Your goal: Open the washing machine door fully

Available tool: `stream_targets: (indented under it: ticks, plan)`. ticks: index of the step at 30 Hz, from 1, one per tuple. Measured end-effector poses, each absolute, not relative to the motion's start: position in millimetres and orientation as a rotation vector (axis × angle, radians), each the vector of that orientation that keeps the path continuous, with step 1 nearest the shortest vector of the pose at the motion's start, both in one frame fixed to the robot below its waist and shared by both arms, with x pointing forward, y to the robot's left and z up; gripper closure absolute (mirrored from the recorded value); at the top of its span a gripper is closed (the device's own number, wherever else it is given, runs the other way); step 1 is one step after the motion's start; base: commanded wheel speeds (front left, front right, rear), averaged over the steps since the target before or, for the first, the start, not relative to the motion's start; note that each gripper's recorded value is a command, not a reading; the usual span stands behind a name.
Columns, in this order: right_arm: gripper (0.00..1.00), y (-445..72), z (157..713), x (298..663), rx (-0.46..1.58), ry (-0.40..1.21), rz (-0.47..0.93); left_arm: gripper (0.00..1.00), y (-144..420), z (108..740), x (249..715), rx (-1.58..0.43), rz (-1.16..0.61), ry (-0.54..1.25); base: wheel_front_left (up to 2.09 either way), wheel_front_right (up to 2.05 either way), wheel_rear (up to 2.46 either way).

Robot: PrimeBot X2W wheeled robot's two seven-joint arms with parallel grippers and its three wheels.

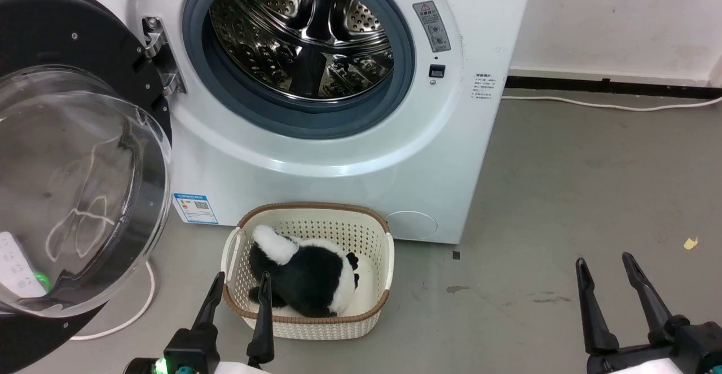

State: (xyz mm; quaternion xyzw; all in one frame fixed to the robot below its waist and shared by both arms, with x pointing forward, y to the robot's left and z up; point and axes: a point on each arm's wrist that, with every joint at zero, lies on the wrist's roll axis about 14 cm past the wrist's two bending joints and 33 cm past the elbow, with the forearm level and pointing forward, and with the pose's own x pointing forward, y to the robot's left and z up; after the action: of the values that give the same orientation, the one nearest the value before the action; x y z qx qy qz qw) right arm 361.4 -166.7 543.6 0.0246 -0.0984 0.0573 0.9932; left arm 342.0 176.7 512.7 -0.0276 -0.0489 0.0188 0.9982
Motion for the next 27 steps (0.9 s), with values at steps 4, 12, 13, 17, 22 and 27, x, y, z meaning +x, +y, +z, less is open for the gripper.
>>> stream_targets:
  ticks: [4, 12, 13, 17, 22, 27]
  plan:
    - [0.00, -165.4, 544.0, 360.9, 0.051, -0.199, 0.119, 0.00, 178.8, 514.1, 341.6, -0.055, 0.042, -0.102, 0.00, 0.00, 0.00]
    - [1.00, -165.6, 544.0, 360.7, 0.048, -0.197, 0.118, 1.00, 177.3, 513.9, 341.8, -0.057, 0.037, -0.100, 0.00, 0.00, 0.00]
    - [1.00, -165.6, 543.3, 360.7, 0.047, -0.193, 0.118, 1.00, 177.2, 513.6, 342.0, -0.057, 0.037, -0.098, 0.00, 0.00, 0.00]
    - [1.00, -165.7, 541.7, 360.5, 0.047, -0.181, 0.118, 1.00, 177.8, 512.5, 342.9, -0.056, 0.038, -0.087, 0.00, 0.00, 0.00]
    - [1.00, -165.2, 540.7, 360.6, 0.043, -0.173, 0.119, 1.00, 178.5, 512.4, 343.8, -0.049, 0.037, -0.081, 0.00, 0.00, 0.00]
    - [1.00, -164.7, 539.3, 360.4, 0.039, -0.163, 0.121, 1.00, 178.4, 512.0, 344.7, -0.050, 0.035, -0.075, 0.00, 0.00, 0.00]
